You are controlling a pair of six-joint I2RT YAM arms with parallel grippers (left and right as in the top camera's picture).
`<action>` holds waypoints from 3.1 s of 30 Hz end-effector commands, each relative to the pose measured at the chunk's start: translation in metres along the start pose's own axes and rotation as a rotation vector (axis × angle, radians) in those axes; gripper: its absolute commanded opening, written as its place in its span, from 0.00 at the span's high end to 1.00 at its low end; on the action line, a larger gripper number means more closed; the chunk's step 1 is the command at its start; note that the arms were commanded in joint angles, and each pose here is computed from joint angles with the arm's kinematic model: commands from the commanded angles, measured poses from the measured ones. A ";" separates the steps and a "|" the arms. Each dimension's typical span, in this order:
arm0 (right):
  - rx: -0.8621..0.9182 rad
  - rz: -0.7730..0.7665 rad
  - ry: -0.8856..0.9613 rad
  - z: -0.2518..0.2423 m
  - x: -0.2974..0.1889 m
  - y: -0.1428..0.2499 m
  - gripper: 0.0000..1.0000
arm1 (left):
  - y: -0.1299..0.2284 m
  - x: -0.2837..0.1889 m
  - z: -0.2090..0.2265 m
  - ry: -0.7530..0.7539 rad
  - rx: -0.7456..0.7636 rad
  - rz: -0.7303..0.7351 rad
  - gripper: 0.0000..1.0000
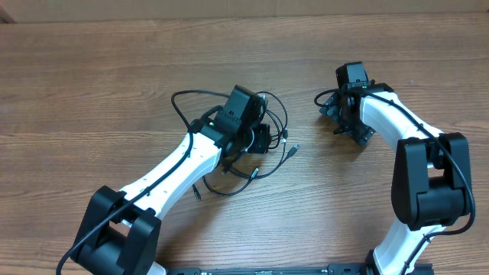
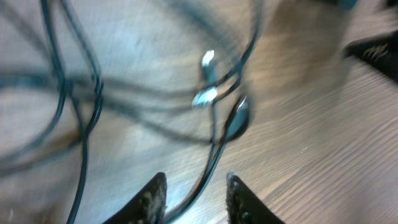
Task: Untangle cables
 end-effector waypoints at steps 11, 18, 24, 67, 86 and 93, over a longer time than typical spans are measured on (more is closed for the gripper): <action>0.005 -0.010 -0.002 -0.001 -0.003 -0.001 0.00 | 0.041 0.016 0.018 -0.108 -0.001 0.187 0.83; 0.005 -0.010 -0.002 -0.001 -0.003 -0.001 0.00 | 0.056 0.016 0.024 -0.155 -0.001 0.252 0.82; 0.005 -0.010 -0.002 -0.001 -0.003 -0.001 0.00 | 0.060 0.009 0.048 -0.307 0.011 0.252 0.85; 0.005 -0.010 -0.002 -0.001 -0.003 -0.001 0.00 | -0.035 -0.043 0.216 -0.744 -0.193 -0.138 0.63; 0.005 -0.010 -0.002 -0.001 -0.003 -0.001 0.00 | -0.012 -0.050 0.104 -0.233 -0.198 0.235 0.58; 0.005 -0.010 -0.002 -0.001 -0.003 -0.001 0.00 | 0.027 -0.008 0.112 -0.270 -0.205 0.250 0.55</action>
Point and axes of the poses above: each gripper's point midway between its finger pads, its own x axis out along the fingers, its own z axis along the line the jaws close on, y = z × x, the point moved 4 cm from there along -x, back along the fingers, and after that the axes turned 11 degrees about -x, right-handed, at the moved point
